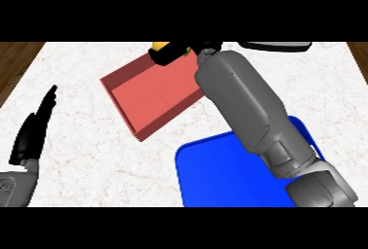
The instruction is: Pick the lemon from the tray and place it in the cardboard box
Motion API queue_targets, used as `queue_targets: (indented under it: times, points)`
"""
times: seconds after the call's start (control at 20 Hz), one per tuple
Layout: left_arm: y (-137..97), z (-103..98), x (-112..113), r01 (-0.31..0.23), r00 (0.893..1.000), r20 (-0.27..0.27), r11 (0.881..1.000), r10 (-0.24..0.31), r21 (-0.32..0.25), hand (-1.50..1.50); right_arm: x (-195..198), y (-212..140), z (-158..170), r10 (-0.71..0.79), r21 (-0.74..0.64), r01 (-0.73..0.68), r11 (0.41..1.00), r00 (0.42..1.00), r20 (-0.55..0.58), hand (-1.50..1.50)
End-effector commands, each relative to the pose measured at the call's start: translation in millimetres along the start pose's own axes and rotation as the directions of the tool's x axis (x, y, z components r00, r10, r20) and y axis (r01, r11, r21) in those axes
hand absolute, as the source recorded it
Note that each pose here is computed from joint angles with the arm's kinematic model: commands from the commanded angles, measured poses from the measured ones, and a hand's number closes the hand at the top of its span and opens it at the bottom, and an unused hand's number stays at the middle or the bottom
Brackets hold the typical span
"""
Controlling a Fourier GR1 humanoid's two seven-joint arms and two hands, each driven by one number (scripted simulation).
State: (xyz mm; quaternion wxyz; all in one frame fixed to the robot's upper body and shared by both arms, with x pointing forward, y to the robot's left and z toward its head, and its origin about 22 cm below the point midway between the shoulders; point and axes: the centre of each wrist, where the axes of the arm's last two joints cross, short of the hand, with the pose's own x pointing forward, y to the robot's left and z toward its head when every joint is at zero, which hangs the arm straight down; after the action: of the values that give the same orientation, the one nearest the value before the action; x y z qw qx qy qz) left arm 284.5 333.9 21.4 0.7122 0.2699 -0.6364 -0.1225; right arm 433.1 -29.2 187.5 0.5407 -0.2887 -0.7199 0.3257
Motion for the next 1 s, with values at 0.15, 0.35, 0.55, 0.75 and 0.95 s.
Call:
queue_targets:
  times: [0.15,0.35,0.55,0.75,0.95]
  points:
    - [-14,-10,22,-0.012,0.999,0.053,1.0,0.013,-0.024,0.0,0,6,-14,0.033,0.012,-0.032,0.999,0.997,-0.067,1.5]
    - [-7,-10,17,0.005,0.999,0.045,1.0,-0.003,-0.027,0.0,-27,20,-10,0.051,-0.04,-0.058,0.997,0.987,-0.152,1.5]
    - [-10,-16,25,0.003,0.999,0.047,0.999,-0.001,-0.041,0.0,-36,20,-11,-0.056,0.026,0.066,0.998,0.962,-0.269,-1.5]
    - [-9,-19,31,0.012,0.997,0.072,0.999,-0.008,-0.045,0.0,-53,28,-6,-0.086,0.014,0.093,0.996,0.963,-0.256,-1.5]
    - [-18,-16,24,-0.001,0.997,0.071,0.999,0.004,-0.037,0.0,-46,24,-8,-0.149,-0.077,0.137,0.988,0.974,-0.174,-1.5]
